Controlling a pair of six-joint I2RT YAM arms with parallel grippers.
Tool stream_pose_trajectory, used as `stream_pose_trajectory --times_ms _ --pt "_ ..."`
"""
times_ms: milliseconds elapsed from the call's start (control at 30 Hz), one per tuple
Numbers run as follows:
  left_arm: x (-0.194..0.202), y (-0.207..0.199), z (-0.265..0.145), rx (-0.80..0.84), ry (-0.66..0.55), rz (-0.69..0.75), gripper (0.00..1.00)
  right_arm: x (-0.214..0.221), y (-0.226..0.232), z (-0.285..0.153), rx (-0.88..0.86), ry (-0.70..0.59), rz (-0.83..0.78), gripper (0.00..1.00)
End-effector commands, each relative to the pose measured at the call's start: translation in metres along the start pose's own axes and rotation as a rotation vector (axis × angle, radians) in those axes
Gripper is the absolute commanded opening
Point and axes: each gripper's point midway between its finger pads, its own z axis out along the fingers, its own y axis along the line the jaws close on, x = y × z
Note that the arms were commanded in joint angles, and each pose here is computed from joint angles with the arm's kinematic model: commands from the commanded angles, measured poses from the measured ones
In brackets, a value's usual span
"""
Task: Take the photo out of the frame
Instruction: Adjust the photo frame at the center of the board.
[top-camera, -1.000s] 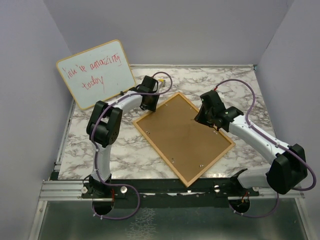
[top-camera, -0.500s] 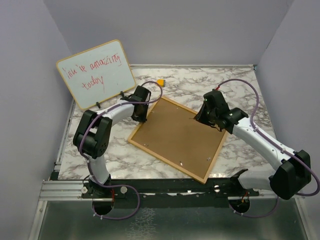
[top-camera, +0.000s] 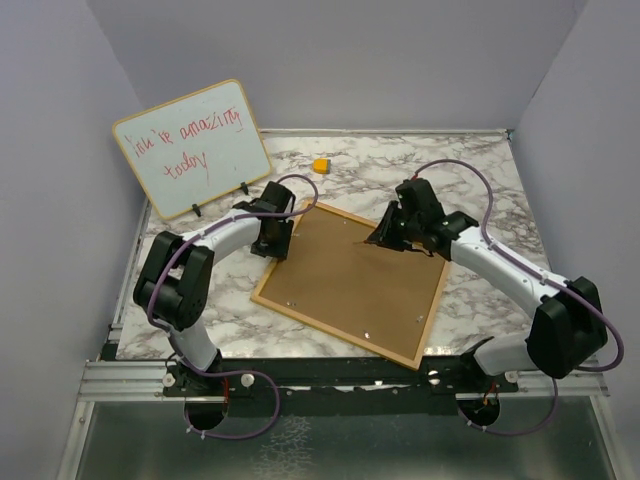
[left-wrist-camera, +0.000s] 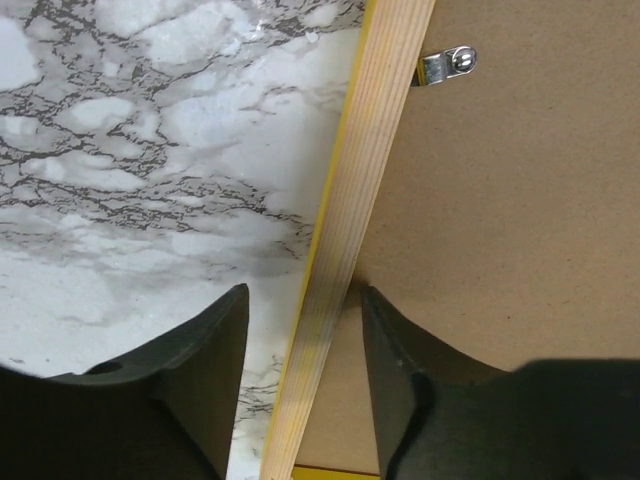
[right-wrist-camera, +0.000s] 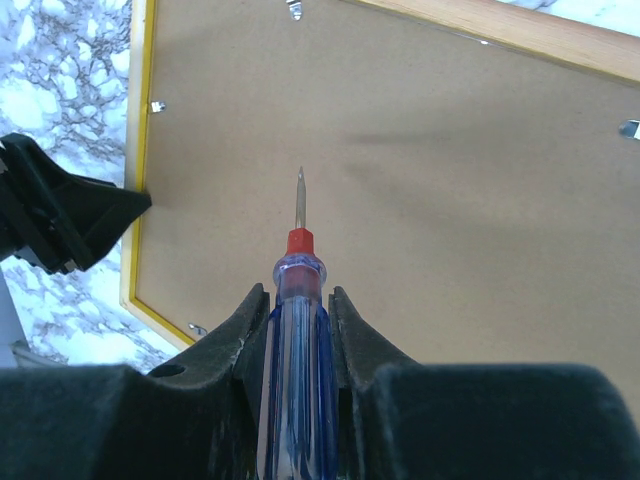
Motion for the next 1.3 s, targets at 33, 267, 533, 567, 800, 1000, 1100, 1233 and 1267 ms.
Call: stream_pose_trajectory --times_ms 33,267,533,567,800,1000,1100,1233,1267 --pt "-0.011 0.011 -0.015 -0.077 -0.011 0.007 0.59 0.001 0.029 0.010 -0.107 0.020 -0.005 0.01" --pt "-0.032 0.021 -0.014 -0.113 -0.088 -0.042 0.62 0.000 0.052 0.028 -0.073 -0.018 0.000 0.00" --pt "-0.010 0.022 -0.010 -0.093 -0.024 -0.023 0.58 -0.010 0.082 0.042 -0.075 -0.045 -0.014 0.01" --pt "-0.009 0.022 -0.010 -0.089 -0.022 -0.021 0.58 -0.010 0.086 0.044 -0.072 -0.046 -0.017 0.00" --pt "0.003 0.026 -0.001 -0.120 0.030 -0.023 0.55 -0.018 0.095 0.063 -0.029 -0.051 0.053 0.01" --pt "-0.004 0.014 -0.014 -0.041 -0.018 -0.022 0.64 -0.020 0.098 0.077 -0.009 -0.046 0.079 0.01" --pt "-0.002 0.005 -0.017 0.017 -0.017 -0.014 0.69 -0.021 0.105 0.082 -0.029 -0.037 0.076 0.00" --pt "0.014 0.003 -0.014 0.031 0.027 -0.025 0.68 -0.017 0.109 0.090 -0.043 -0.013 0.073 0.00" --pt "0.021 0.003 -0.014 0.037 0.035 -0.032 0.68 -0.015 0.109 0.092 -0.048 -0.006 0.070 0.00"
